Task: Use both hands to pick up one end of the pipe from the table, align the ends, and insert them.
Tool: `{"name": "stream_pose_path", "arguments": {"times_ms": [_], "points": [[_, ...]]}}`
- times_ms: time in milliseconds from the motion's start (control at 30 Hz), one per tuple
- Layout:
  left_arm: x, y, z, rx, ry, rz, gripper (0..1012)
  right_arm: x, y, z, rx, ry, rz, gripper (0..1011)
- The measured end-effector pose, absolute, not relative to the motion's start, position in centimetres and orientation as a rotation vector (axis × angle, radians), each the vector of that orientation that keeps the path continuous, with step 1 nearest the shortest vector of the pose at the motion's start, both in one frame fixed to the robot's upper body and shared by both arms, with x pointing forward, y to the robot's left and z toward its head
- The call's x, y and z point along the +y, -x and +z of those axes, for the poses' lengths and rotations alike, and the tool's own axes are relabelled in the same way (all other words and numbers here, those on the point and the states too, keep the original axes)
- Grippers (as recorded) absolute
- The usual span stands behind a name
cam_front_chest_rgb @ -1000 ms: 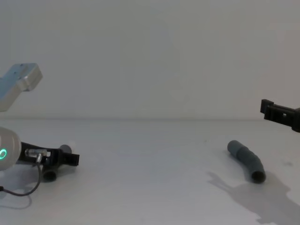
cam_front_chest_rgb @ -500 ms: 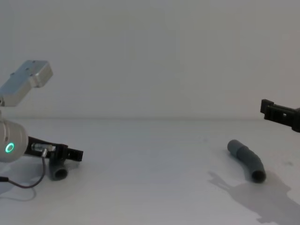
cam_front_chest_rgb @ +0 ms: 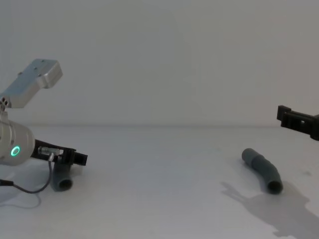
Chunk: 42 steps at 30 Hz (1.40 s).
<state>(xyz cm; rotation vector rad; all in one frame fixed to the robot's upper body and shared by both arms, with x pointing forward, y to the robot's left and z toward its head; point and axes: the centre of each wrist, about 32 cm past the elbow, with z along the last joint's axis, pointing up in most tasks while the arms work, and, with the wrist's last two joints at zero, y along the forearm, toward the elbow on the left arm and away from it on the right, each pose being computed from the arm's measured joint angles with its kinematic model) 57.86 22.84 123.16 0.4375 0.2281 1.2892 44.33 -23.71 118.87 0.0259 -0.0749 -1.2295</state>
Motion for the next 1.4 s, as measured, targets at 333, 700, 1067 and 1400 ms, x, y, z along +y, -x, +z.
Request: {"name": "stream_pose_path", "arguments": {"times_ms": [333, 700, 1067, 1400], "points": [[22.81, -58.08, 123.27, 0.217, -0.44, 1.287, 441, -23.71, -44.33, 118.87, -0.075, -0.026, -1.229, 1003], [22.78, -58.17, 123.32, 0.213, -0.441, 1.285, 277, -23.71, -44.33, 118.87, -0.075, -0.026, -1.229, 1003], [22.77, -58.21, 123.33, 0.211, -0.442, 1.284, 274, -23.71, -44.33, 118.87, -0.075, -0.026, -1.229, 1003], [22.76, -58.23, 123.33, 0.21, -0.443, 1.284, 274, -23.71, -44.33, 118.87, -0.075, -0.026, -1.229, 1003]]}}
